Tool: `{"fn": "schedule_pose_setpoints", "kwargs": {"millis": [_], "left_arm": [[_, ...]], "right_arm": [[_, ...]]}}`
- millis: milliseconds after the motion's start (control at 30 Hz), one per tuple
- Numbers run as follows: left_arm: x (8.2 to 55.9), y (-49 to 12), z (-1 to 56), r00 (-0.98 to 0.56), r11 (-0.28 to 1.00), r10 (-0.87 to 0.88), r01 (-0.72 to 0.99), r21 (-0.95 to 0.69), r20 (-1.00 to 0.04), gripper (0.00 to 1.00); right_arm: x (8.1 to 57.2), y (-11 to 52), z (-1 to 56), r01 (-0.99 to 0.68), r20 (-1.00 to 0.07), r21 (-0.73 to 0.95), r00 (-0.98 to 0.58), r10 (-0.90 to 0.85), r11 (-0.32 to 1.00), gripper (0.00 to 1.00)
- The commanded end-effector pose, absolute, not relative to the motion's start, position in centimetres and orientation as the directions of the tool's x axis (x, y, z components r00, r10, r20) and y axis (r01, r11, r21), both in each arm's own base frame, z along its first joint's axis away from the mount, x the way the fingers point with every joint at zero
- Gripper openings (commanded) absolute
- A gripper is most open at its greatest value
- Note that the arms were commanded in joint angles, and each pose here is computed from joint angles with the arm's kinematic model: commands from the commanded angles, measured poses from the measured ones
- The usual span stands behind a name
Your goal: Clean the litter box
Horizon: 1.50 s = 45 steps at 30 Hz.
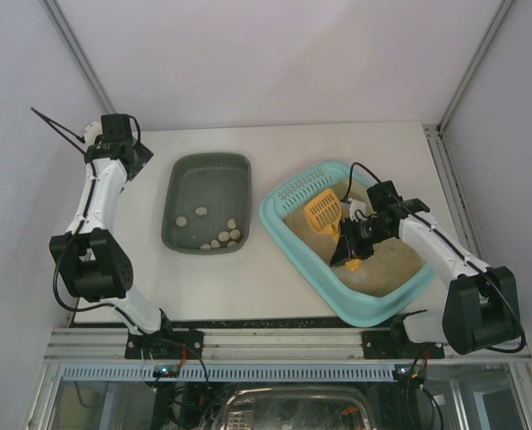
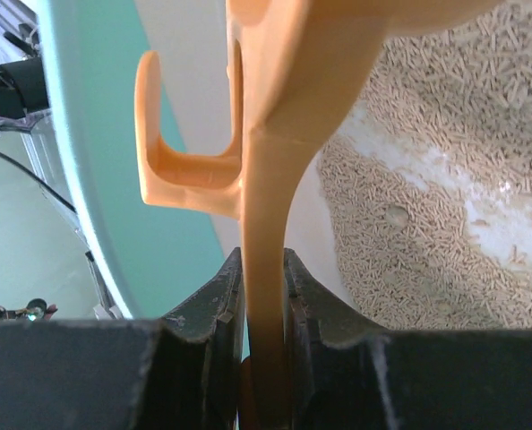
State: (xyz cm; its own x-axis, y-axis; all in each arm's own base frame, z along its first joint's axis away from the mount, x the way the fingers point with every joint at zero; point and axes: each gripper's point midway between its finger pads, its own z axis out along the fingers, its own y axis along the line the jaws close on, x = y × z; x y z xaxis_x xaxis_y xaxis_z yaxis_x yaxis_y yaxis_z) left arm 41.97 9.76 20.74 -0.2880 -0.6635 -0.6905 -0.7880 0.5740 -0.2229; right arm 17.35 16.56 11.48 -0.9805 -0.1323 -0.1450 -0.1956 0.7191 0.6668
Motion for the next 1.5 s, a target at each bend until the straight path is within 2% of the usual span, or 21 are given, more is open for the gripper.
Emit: {"fn": "schedule_pose_setpoints", "kwargs": {"millis": [0,133,267,333,467,700,767,800,867,900,967,1133,1233,1400,1467], "left_arm": [[41.9,9.7,21.7,-0.311,0.595,-0.645,-0.777,-0.204,-0.698,1.00],[42.1,9.5,19.5,-0.301,0.569,-0.672,-0.794,-0.211,-0.677,1.00],[43.9,8.8,19.8,-0.291,0.568,-0.683,-0.788,-0.237,-0.670,1.00],[45.3,7.9,21.2,-0.292,0.592,-0.672,-0.764,-0.257,-0.680,1.00],[46.7,7.4,23.2,-0.353,0.638,-0.625,-0.745,-0.195,-0.697,1.00],[48.5,6.5,23.2,-0.407,0.668,-0.604,-0.728,-0.155,-0.685,1.00],[49.3,6.0,22.9,-0.418,0.676,-0.606,-0.719,-0.160,-0.677,1.00],[49.6,5.7,23.0,-0.419,0.679,-0.608,-0.715,-0.168,-0.674,1.00],[50.2,5.4,23.3,-0.415,0.683,-0.610,-0.707,-0.182,-0.676,1.00],[50.4,5.4,23.4,-0.410,0.682,-0.611,-0.707,-0.187,-0.678,1.00],[50.6,5.4,23.7,-0.390,0.673,-0.618,-0.710,-0.204,-0.683,1.00],[51.9,3.5,25.0,-0.372,0.694,-0.637,-0.658,-0.292,-0.675,1.00],[52.4,3.4,25.9,-0.334,0.702,-0.629,-0.633,-0.328,-0.702,1.00],[51.8,3.6,24.7,-0.256,0.695,-0.630,-0.607,-0.386,-0.733,1.00],[51.5,3.8,23.9,-0.223,0.682,-0.637,-0.609,-0.404,-0.738,1.00]], "right_arm": [[19.9,17.9,13.1,-0.324,-0.276,0.675,-0.944,-0.180,0.663,0.00],[21.3,17.2,12.1,-0.320,-0.283,0.617,-0.943,-0.176,0.719,0.00],[21.9,16.1,11.2,-0.280,-0.286,0.591,-0.950,-0.128,0.757,0.00],[21.9,15.9,11.5,-0.268,-0.288,0.601,-0.951,-0.109,0.753,0.00],[21.2,15.6,11.7,-0.227,-0.268,0.621,-0.961,-0.069,0.750,0.00],[21.2,16.2,11.2,-0.202,-0.237,0.647,-0.970,-0.057,0.735,0.00],[21.4,15.8,11.1,-0.183,-0.228,0.625,-0.973,-0.047,0.759,0.17],[21.5,15.6,11.1,-0.180,-0.228,0.613,-0.973,-0.046,0.769,0.31],[21.9,15.2,11.3,-0.172,-0.233,0.582,-0.972,-0.040,0.795,0.72],[22.1,14.9,11.3,-0.167,-0.234,0.563,-0.971,-0.038,0.810,0.85],[22.5,14.3,11.4,-0.161,-0.243,0.511,-0.969,-0.038,0.844,0.99],[25.0,11.4,12.4,-0.077,-0.319,0.300,-0.948,0.024,0.951,1.00],[26.4,10.7,14.4,-0.030,-0.338,0.299,-0.938,0.076,0.954,1.00],[28.0,9.2,17.3,0.114,-0.378,0.194,-0.908,0.182,0.974,1.00],[28.2,8.9,18.0,0.111,-0.394,0.158,-0.904,0.166,0.981,1.00]]}}
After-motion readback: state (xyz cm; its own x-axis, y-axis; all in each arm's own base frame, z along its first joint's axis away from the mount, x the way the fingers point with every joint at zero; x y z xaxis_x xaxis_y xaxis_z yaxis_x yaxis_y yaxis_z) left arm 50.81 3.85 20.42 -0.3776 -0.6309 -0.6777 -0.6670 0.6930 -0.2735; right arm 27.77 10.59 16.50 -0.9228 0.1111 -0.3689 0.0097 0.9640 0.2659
